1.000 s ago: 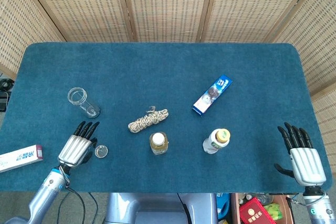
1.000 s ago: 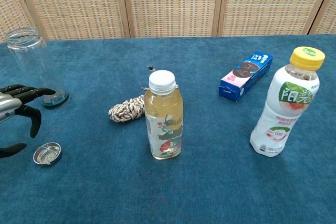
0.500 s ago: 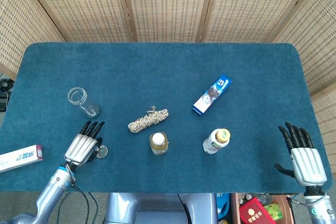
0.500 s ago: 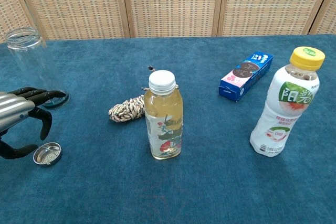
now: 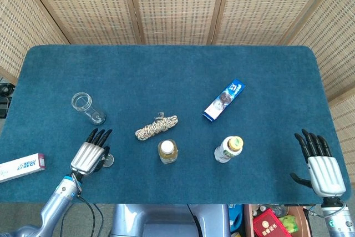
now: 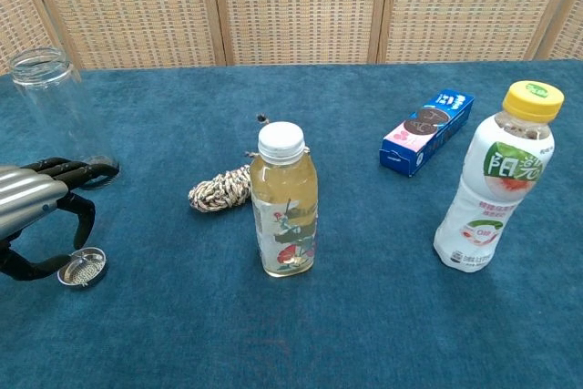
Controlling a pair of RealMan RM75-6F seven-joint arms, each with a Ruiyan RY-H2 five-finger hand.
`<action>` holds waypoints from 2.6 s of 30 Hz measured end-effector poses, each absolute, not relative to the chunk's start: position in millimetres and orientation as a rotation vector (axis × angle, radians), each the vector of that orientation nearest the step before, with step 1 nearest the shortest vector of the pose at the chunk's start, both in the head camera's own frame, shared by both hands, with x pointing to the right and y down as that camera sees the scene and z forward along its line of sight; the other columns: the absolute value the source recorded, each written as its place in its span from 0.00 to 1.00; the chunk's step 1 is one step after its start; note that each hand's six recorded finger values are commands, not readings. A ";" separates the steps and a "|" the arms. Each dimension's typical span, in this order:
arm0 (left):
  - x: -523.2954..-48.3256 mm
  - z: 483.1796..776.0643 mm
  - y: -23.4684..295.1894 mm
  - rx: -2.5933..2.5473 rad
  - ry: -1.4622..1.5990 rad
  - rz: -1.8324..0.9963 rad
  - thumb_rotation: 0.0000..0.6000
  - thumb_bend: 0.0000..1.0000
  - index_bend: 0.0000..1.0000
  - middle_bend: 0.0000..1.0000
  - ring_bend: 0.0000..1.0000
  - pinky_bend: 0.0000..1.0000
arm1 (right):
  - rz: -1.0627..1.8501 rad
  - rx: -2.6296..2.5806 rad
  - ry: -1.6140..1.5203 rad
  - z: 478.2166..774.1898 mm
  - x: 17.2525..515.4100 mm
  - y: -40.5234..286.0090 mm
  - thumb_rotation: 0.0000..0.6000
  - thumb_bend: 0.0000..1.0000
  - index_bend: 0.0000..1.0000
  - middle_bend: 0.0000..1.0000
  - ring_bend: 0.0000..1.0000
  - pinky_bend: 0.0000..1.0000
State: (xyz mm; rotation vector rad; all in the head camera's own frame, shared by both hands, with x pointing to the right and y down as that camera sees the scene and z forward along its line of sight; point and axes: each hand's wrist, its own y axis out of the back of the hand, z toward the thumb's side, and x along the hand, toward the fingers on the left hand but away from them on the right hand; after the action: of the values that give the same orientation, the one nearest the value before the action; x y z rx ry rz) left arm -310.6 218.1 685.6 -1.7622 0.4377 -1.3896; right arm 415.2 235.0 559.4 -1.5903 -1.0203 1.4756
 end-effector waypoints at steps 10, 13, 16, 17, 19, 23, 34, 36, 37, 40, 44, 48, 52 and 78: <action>-309.2 690.8 218.7 -1.763 0.432 -1.398 1.00 0.40 0.55 0.00 0.00 0.00 | 1.473 -1.592 -1.024 558.9 415.7 234.7 1.00 0.02 0.00 0.00 0.00 0.03; -309.1 692.0 219.3 -1.762 0.429 -1.401 1.00 0.40 0.55 0.00 0.00 0.00 | 1.474 -1.592 -1.024 558.9 415.8 234.8 1.00 0.02 0.00 0.00 0.00 0.03; -309.4 693.8 220.1 -1.763 0.427 -1.406 1.00 0.40 0.56 0.00 0.00 0.00 | 1.473 -1.592 -1.025 558.7 415.7 234.8 1.00 0.02 0.00 0.00 0.00 0.03; -309.5 694.4 220.3 -1.763 0.426 -1.408 1.00 0.40 0.57 0.00 0.00 0.00 | 1.472 -1.592 -1.025 558.6 415.7 234.7 1.00 0.02 0.00 0.00 0.00 0.03; -309.5 695.7 220.4 -1.763 0.427 -1.410 1.00 0.41 0.58 0.00 0.00 0.00 | 1.473 -1.592 -1.026 558.6 415.9 234.7 1.00 0.02 0.00 0.00 0.00 0.03; -309.5 697.0 220.0 -1.761 0.433 -1.408 1.00 0.41 0.61 0.00 0.00 0.00 | 1.471 -1.593 -1.026 558.4 415.7 234.6 1.00 0.02 0.00 0.00 0.00 0.03; -306.2 692.0 217.3 -1.752 0.456 -1.378 1.00 0.42 0.62 0.00 0.00 0.00 | 1.471 -1.595 -1.026 558.5 415.3 234.9 1.00 0.02 0.00 0.00 0.00 0.03; -304.9 689.0 215.8 -1.751 0.466 -1.368 1.00 0.42 0.62 0.00 0.00 0.00 | 1.472 -1.595 -1.026 558.5 415.4 234.8 1.00 0.02 0.00 0.00 0.00 0.03; -304.3 687.2 214.9 -1.750 0.471 -1.363 1.00 0.42 0.62 0.00 0.00 0.00 | 1.471 -1.595 -1.027 558.3 415.4 234.7 1.00 0.02 0.00 0.00 0.00 0.03; -302.3 681.3 212.3 -1.746 0.483 -1.345 1.00 0.42 0.62 0.00 0.00 0.00 | 1.470 -1.594 -1.028 558.0 415.4 234.7 1.00 0.02 0.00 0.00 0.00 0.03; -300.3 674.7 209.8 -1.741 0.496 -1.326 1.00 0.42 0.62 0.00 0.00 0.00 | 1.471 -1.593 -1.030 557.7 415.9 234.8 1.00 0.02 0.00 0.00 0.00 0.03; -296.9 664.6 206.0 -1.737 0.517 -1.296 1.00 0.42 0.62 0.00 0.00 0.00 | 1.469 -1.592 -1.033 556.8 416.3 234.2 1.00 0.02 0.00 0.00 0.00 0.03; -293.0 651.8 199.9 -1.742 0.549 -1.265 1.00 0.42 0.62 0.00 0.00 0.00 | 1.470 -1.589 -1.039 556.2 417.4 234.1 1.00 0.02 0.00 0.00 0.00 0.03; -293.4 560.5 73.1 -1.604 0.657 -1.213 1.00 0.42 0.63 0.00 0.00 0.00 | 1.479 -1.590 -1.025 558.3 415.9 234.7 1.00 0.02 0.00 0.00 0.00 0.03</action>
State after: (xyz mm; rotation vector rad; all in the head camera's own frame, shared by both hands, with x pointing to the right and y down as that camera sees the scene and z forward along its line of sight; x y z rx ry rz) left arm -293.4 73.1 560.5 -1.6039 0.6573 -1.2125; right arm 415.9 234.7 558.3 -1.5902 -1.0246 1.4789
